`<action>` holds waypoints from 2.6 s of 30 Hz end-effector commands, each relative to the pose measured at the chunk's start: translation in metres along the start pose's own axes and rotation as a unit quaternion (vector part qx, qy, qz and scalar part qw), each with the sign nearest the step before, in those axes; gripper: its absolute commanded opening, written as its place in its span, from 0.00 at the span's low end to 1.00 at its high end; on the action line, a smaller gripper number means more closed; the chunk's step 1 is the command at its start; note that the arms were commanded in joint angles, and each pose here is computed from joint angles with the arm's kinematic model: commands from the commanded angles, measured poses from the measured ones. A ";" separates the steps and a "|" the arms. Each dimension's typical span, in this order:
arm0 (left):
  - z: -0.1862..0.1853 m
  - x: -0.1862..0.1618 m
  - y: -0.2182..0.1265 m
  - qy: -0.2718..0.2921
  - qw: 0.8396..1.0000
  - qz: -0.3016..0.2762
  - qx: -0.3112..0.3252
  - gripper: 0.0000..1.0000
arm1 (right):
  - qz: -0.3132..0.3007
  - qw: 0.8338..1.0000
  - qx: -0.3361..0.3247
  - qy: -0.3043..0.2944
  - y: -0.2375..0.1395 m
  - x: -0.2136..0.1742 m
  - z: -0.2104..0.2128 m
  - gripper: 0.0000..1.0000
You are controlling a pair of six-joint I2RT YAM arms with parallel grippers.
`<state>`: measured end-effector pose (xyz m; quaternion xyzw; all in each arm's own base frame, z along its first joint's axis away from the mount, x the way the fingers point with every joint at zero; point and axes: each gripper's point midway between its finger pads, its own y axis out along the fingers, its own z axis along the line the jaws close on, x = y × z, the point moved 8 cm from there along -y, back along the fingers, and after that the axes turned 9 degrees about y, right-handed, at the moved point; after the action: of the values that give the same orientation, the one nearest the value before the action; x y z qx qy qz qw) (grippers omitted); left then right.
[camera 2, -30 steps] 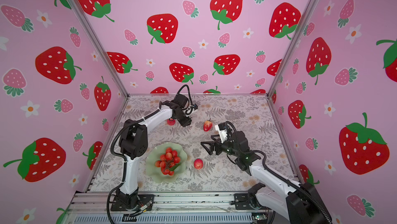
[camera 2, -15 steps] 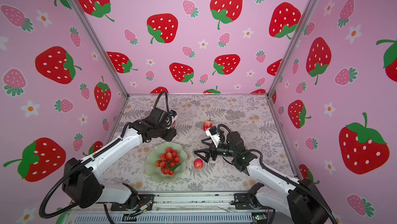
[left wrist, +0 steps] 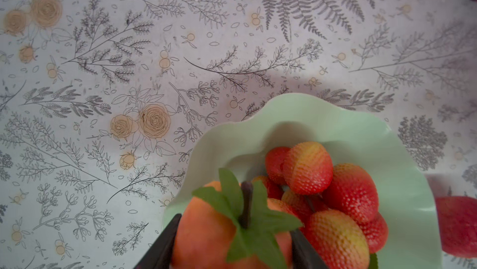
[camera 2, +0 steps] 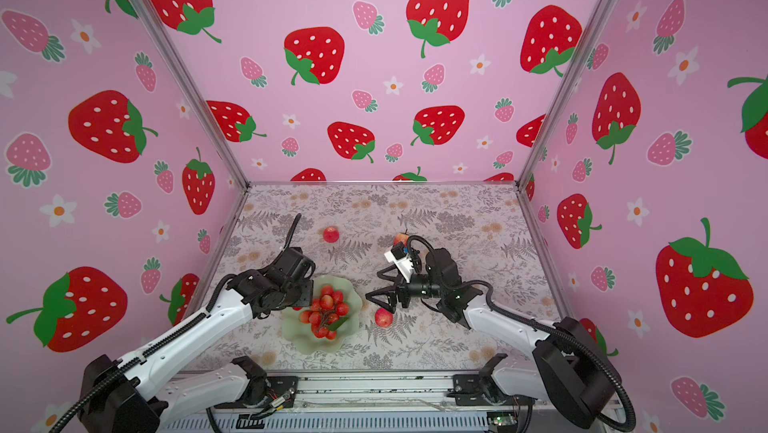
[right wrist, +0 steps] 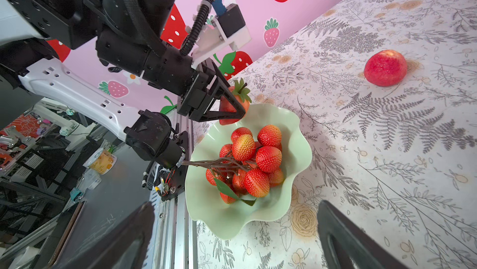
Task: Place and organize the fake fruits in the fruit bowl
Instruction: 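Lower the leafy fruit into the green bowl and open the left gripper, then reach the left gripper to the large pale-red strawberry and grasp it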
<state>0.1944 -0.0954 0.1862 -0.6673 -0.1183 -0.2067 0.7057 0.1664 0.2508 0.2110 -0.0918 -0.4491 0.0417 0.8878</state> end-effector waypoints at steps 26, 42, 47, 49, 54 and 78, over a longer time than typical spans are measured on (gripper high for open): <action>0.003 -0.004 0.016 -0.055 0.997 -0.002 0.061 0.70 | -0.004 1.000 0.007 -0.019 0.000 -0.001 0.004 0.99; -0.079 0.076 -0.049 0.099 0.977 -0.142 -0.124 0.72 | -0.091 0.984 -0.138 0.064 -0.037 0.010 -0.034 0.99; -0.144 0.116 -0.020 0.177 0.960 -0.101 -0.191 0.72 | -0.157 0.952 -0.211 0.157 -0.090 -0.001 -0.066 0.99; -0.171 0.134 -0.009 0.203 0.954 -0.103 -0.192 0.73 | -0.158 0.947 -0.232 0.157 -0.102 -0.005 -0.068 0.99; -0.211 0.170 0.034 0.228 0.952 -0.096 -0.179 0.75 | -0.118 0.949 -0.246 0.159 -0.106 -0.013 -0.069 0.99; -0.249 0.208 0.140 0.189 0.968 -0.037 -0.161 0.75 | -0.097 0.959 -0.227 0.137 -0.105 -0.019 -0.062 0.99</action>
<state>0.4106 -0.3635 0.1326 -0.7107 0.0318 -0.3772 0.5930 0.2007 0.1349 0.1750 -0.2573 -0.3142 -0.1668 0.8985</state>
